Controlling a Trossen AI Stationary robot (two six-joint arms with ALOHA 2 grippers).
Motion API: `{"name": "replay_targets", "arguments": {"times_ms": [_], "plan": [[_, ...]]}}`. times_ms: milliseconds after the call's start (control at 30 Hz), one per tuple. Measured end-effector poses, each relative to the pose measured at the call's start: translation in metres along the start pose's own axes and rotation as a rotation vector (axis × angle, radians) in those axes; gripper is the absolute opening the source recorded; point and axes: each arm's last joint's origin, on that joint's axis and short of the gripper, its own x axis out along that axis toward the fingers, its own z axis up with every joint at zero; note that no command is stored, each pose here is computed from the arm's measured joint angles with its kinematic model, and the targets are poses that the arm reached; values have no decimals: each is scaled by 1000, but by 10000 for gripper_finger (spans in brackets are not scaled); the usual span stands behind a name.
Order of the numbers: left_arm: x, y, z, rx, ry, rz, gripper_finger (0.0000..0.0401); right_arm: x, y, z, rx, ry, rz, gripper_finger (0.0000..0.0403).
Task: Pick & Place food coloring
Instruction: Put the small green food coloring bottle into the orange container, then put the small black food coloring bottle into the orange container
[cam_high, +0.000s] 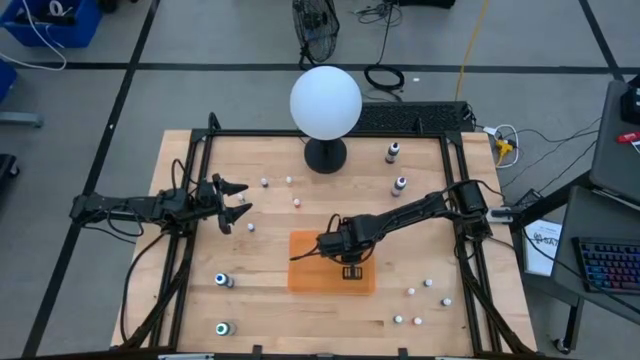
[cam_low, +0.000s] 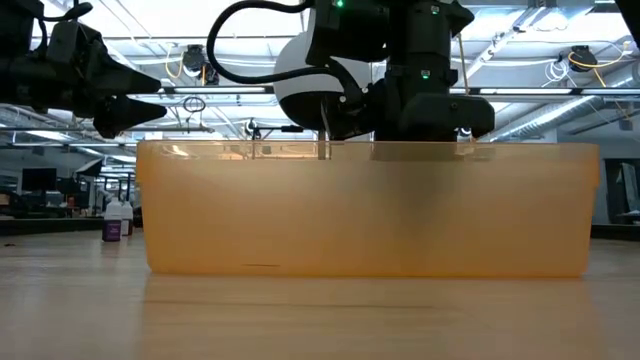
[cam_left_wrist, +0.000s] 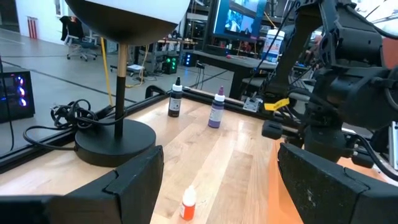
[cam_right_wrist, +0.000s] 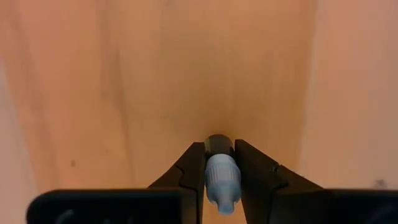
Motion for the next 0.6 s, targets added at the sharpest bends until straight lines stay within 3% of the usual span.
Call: {"name": "replay_targets", "arguments": {"times_ms": [67, 333, 600], "plan": [[0, 0, 0, 0, 0, 0, 310, 0, 0, 0, 1, -3, -17, 60], [0, 0, 0, 0, 0, 0, 310, -9, -3, -2, 82, -34, -51, 167], [0, 0, 0, 0, 0, 0, 310, -78, 0, -16, 199, -198, -35, 174]]}}
